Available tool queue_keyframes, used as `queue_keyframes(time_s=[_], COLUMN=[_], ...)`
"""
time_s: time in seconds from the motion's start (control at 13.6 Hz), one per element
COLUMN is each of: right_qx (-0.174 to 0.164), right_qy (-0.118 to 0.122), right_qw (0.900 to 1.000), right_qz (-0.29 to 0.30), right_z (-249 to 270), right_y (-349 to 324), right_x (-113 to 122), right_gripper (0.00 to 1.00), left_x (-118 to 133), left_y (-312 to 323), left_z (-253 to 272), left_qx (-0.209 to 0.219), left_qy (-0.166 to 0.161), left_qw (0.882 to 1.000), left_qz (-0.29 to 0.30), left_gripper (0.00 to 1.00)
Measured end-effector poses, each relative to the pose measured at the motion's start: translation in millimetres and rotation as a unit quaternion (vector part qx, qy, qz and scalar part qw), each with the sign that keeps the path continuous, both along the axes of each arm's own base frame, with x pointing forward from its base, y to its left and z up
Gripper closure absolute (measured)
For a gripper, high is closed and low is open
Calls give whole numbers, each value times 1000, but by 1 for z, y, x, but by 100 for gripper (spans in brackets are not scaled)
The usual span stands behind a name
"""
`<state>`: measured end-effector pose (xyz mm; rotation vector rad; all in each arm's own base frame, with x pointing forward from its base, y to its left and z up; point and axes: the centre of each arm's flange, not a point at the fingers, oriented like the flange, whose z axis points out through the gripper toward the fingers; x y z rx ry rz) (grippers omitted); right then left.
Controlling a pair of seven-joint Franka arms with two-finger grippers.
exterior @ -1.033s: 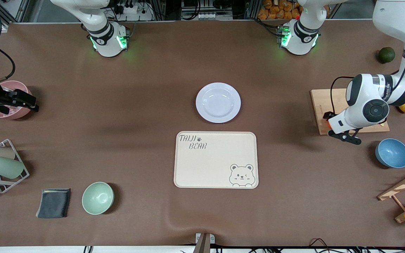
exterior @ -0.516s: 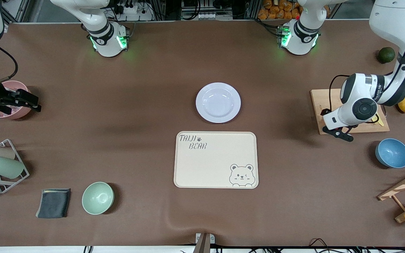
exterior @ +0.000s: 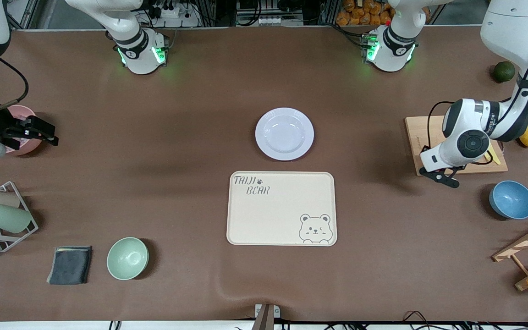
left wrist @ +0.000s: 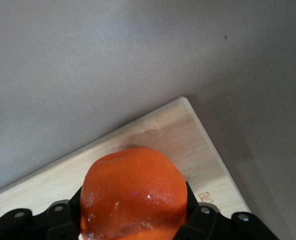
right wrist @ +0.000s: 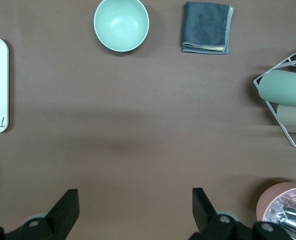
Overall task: Place orange and plate with both arms
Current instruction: 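Carry the orange to the white plate while the right gripper approaches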
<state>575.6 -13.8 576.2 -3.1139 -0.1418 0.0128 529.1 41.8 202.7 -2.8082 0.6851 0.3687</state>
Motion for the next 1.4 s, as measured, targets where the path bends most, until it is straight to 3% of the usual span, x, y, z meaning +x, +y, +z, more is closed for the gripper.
queue_keyframes(time_s=[0.15, 0.3, 0.66, 0.96, 1.25, 1.4], right_qx=[9, 43, 89, 154, 165, 195], right_qy=[3, 14, 58, 88, 87, 94], right_qw=[1000, 999, 994, 982, 981, 974], right_qz=[-2, -6, -40, -62, -57, -69], right_z=[-3, -13, -51, -81, -118, -137], right_y=[5, 13, 53, 84, 122, 139], right_x=[1, 4, 10, 9, 4, -3], right_gripper=[0, 0, 0, 0, 0, 0], left_x=[9, 17, 38, 27, 6, -12], left_y=[-12, -41, -134, -204, -293, -342], left_z=[16, 35, 94, 105, 109, 100], left_qx=[2, -2, -50, -74, -99, -97], left_qy=[-24, -42, -42, -45, -33, -23], left_qw=[1000, 998, 989, 980, 968, 966], left_qz=[13, 39, 135, 180, 229, 240], left_gripper=[28, 28, 28, 28, 28, 28])
